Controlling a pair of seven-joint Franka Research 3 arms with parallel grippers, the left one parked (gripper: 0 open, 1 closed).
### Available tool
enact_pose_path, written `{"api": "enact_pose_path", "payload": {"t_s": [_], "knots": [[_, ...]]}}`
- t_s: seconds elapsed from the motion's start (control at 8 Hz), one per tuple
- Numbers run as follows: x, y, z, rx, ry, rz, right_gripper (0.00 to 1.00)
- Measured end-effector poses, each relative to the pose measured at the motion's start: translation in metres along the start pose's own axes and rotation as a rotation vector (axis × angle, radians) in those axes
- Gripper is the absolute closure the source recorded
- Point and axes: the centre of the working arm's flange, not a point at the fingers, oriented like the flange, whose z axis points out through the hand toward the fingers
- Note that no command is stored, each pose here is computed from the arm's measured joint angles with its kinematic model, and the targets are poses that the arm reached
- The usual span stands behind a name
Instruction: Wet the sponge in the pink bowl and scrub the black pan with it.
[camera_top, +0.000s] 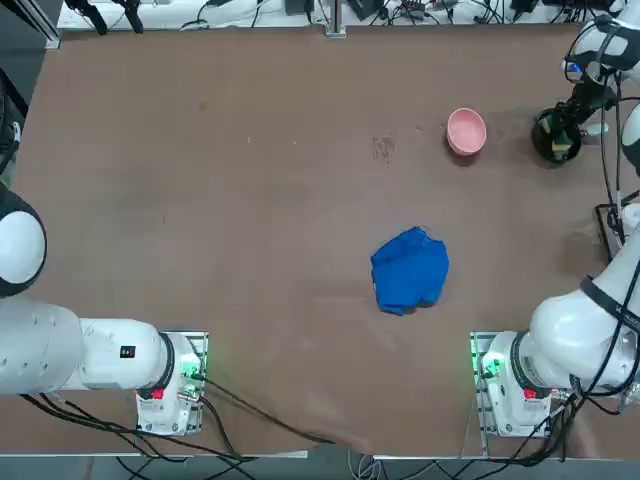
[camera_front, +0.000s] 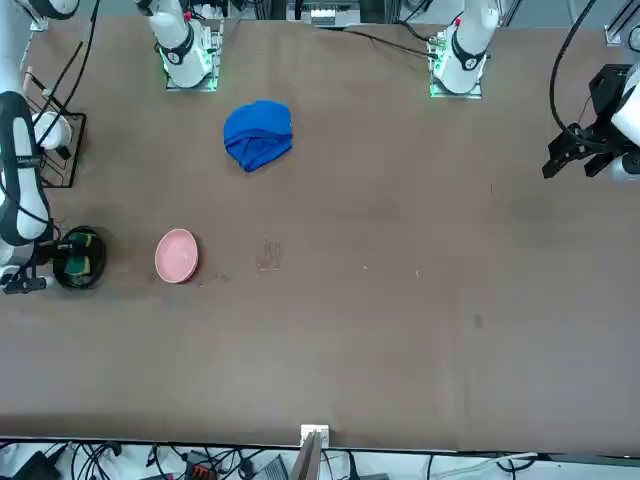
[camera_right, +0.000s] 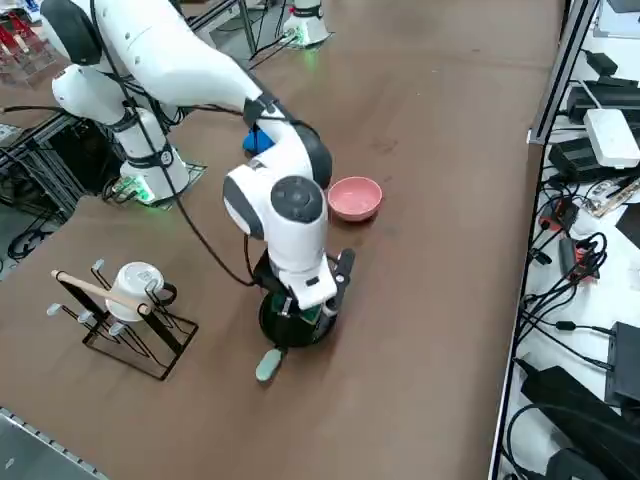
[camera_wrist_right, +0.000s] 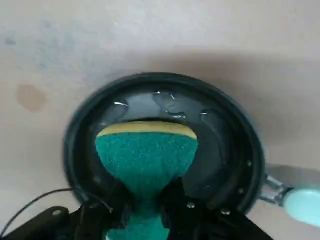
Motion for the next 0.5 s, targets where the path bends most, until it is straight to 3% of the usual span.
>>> {"api": "enact_pose_path", "payload": {"t_s": [0.5], "knots": [[-0.004, 0.022, 0.004, -0.025, 0.052, -0.035, 0.68]]}}
